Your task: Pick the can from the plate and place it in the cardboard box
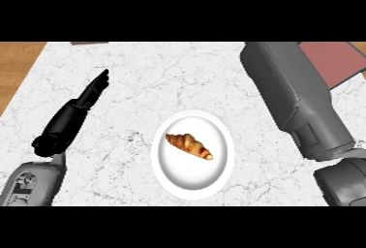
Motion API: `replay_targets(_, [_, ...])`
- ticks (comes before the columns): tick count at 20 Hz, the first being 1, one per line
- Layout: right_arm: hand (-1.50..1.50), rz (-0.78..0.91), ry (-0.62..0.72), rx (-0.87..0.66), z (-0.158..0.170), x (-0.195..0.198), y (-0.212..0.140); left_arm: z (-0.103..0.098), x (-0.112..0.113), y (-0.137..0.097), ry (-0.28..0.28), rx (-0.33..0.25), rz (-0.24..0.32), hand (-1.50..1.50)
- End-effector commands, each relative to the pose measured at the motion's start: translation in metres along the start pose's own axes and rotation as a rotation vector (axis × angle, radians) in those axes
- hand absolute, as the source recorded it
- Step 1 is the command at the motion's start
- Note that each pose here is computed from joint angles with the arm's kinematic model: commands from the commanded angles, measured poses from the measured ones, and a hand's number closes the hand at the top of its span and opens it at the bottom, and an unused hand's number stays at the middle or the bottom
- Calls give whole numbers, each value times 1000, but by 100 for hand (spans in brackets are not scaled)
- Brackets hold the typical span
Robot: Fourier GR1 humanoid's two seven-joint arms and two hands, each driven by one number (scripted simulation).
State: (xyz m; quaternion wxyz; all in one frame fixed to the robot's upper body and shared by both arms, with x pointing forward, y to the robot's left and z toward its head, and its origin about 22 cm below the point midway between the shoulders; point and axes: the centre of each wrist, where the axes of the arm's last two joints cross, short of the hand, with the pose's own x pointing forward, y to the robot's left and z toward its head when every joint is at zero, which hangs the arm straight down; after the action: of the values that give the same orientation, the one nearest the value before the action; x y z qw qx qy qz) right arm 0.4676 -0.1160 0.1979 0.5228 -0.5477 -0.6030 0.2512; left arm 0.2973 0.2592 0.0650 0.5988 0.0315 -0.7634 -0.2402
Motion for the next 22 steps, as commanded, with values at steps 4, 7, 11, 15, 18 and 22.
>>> replay_targets(4, [150, -38, 204, -137, -36, -57, -28, -6, 6, 11, -9, 19, -6, 0])
replay_targets(7, [150, -36, 240, -112, -46, -76, -42, -7, -6, 9, 5, 17, 12, 0])
replay_targets(11, [150, 98, 268, -19, -50, -140, -38, 1, 3, 7, 5, 2, 7, 0])
replay_targets(15, [150, 134, 371, 196, -51, -166, -40, -1, 8, 8, -4, -20, 8, 0])
replay_targets(18, [150, 110, 391, 296, -58, -185, -59, 1, 3, 1, -7, -13, 5, 0])
replay_targets(22, [150, 131, 374, 401, -41, -224, -39, -1, 6, 2, -5, -9, -2, 0])
